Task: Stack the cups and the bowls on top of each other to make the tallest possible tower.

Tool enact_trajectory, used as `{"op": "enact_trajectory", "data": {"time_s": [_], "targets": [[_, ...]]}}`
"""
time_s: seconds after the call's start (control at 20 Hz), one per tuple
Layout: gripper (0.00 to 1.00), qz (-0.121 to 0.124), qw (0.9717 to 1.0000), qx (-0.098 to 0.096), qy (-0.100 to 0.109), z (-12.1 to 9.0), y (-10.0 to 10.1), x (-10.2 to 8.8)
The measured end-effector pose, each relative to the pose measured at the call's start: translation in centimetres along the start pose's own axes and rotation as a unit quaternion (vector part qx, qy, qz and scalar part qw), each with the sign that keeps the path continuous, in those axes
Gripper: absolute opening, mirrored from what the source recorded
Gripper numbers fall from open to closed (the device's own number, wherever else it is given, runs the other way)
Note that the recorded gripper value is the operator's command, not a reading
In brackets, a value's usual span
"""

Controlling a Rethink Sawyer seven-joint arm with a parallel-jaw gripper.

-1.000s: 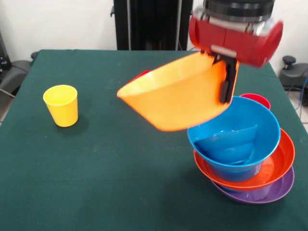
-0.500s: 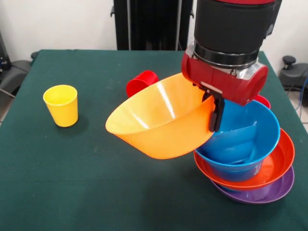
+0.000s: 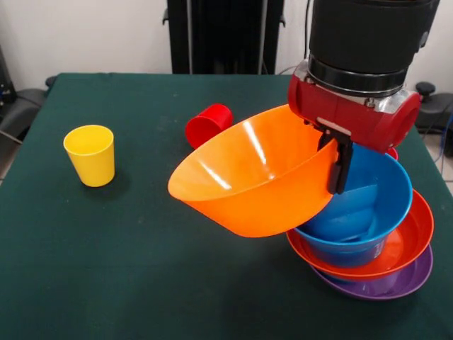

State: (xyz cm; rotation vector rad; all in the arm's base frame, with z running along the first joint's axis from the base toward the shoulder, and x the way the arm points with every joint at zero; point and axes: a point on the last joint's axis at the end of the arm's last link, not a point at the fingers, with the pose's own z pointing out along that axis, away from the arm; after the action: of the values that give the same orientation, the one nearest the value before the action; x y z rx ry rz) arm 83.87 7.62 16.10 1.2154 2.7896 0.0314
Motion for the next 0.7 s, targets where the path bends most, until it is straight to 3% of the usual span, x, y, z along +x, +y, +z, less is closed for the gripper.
{"op": "enact_trajectory", "data": {"time_s": [0.7], "targets": [[0.00,0.016,0.9997,-0.014,-0.008,-2.2,0.7,-1.5]]}}
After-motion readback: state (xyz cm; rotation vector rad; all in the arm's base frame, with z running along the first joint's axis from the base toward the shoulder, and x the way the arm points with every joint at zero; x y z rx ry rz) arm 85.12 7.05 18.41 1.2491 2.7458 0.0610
